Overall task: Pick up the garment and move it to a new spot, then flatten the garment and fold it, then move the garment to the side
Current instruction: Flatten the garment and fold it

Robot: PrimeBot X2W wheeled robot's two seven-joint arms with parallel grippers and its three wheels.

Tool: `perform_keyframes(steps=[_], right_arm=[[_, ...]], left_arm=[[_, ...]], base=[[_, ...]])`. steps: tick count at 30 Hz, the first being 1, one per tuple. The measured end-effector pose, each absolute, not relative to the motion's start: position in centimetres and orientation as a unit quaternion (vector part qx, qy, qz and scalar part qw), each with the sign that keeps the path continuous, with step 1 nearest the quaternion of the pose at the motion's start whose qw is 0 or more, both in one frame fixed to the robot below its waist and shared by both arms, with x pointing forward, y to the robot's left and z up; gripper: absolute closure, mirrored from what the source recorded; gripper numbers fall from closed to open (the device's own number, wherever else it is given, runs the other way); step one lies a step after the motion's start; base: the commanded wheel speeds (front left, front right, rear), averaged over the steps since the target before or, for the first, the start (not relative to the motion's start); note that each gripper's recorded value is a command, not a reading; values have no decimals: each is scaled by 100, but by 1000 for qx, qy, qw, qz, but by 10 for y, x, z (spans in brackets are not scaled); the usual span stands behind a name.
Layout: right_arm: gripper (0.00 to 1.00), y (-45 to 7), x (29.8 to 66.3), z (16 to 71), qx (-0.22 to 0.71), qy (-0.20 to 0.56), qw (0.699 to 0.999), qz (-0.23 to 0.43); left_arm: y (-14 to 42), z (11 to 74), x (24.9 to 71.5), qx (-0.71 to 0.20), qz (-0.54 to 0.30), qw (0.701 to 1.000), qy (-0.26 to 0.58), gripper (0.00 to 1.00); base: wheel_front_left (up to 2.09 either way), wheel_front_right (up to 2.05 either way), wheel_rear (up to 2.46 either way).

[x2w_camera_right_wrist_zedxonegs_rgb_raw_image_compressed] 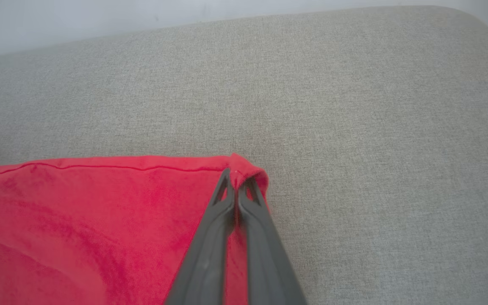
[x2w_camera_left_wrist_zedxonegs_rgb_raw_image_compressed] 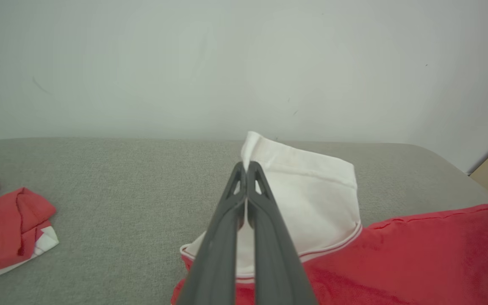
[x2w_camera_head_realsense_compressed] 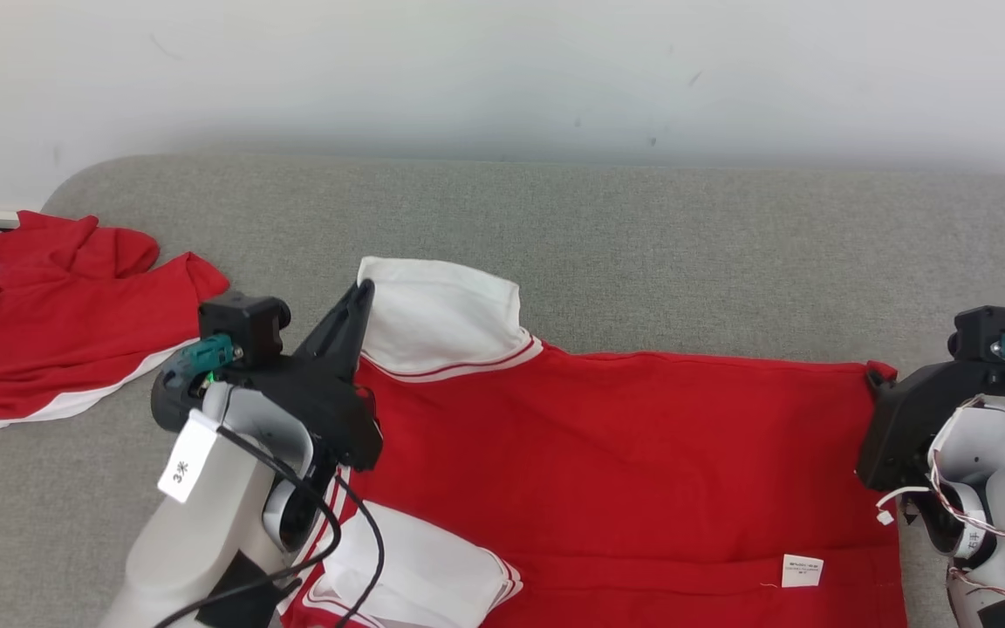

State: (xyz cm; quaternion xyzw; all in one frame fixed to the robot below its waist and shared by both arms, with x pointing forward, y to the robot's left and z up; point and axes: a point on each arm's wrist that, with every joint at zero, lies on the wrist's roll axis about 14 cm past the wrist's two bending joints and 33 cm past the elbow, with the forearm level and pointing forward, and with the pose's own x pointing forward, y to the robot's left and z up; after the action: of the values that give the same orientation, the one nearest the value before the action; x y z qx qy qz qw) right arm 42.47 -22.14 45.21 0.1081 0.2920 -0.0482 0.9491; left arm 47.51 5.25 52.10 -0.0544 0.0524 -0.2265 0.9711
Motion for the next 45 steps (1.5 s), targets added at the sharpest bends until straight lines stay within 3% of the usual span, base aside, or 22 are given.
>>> perform_keyframes(steps=[5, 16, 45], right_arm=[[100, -225, 423, 456, 94, 285, 953, -43], [100, -220, 381, 423, 55, 333, 941, -9], [100, -224, 345, 407, -34, 390, 920, 22]], left_arm=[[53, 514, 462, -69, -227, 970, 56, 100], [64, 466, 393, -102, -219, 965, 107, 100], [82, 458, 341, -142, -180, 960, 163, 100]], base=[[0, 0, 0], [0, 0, 0], [0, 0, 0]])
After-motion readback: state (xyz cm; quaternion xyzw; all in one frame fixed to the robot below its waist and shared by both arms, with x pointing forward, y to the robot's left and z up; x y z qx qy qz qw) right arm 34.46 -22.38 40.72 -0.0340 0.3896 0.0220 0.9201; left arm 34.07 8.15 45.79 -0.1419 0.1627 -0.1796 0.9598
